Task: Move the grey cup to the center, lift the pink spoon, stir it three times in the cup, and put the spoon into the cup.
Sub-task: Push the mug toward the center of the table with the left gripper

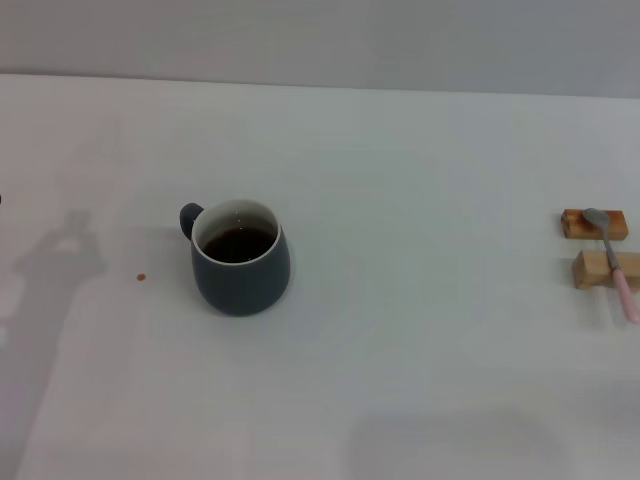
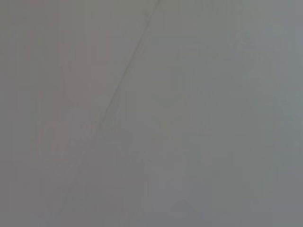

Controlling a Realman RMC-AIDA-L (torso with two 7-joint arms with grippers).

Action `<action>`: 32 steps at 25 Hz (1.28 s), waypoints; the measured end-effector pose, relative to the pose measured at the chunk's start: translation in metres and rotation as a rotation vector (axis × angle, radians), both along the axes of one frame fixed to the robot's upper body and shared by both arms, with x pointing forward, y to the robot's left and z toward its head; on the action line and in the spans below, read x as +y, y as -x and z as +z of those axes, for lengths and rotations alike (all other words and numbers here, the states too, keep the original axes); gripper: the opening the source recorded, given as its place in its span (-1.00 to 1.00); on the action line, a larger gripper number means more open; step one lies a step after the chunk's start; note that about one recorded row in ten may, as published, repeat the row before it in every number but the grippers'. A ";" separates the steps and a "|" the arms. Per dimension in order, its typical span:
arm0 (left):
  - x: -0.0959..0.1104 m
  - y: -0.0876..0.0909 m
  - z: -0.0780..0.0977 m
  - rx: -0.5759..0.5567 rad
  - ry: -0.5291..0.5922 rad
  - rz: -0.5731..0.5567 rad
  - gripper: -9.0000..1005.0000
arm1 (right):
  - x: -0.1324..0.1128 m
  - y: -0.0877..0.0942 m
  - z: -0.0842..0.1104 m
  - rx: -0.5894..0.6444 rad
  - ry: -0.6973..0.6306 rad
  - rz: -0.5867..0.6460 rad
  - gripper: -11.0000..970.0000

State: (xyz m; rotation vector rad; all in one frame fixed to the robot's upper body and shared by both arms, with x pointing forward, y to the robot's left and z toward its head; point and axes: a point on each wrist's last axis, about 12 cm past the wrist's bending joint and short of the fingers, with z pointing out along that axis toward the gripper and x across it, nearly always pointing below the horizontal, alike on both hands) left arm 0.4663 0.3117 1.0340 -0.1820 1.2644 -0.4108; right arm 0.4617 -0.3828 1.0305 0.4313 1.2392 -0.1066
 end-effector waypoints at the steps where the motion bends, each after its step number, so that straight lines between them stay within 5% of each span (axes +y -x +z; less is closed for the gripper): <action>1: 0.000 0.000 0.000 0.000 0.000 0.000 -0.96 | -0.001 0.000 0.000 -0.001 -0.002 -0.005 0.00; 20: 0.001 -0.013 -0.003 0.065 0.023 -0.034 -0.82 | 0.001 -0.001 -0.004 0.027 -0.031 -0.006 0.00; 28: -0.005 -0.030 0.000 0.090 -0.032 -0.098 -0.98 | 0.000 0.000 -0.007 0.046 -0.039 -0.008 0.00; 29: -0.012 -0.055 0.008 0.112 -0.116 -0.220 -0.98 | 0.000 0.000 -0.008 0.050 -0.042 -0.009 0.00; 32: -0.010 -0.064 0.012 0.127 -0.132 -0.255 -0.98 | -0.001 0.001 -0.009 0.057 -0.051 -0.011 0.00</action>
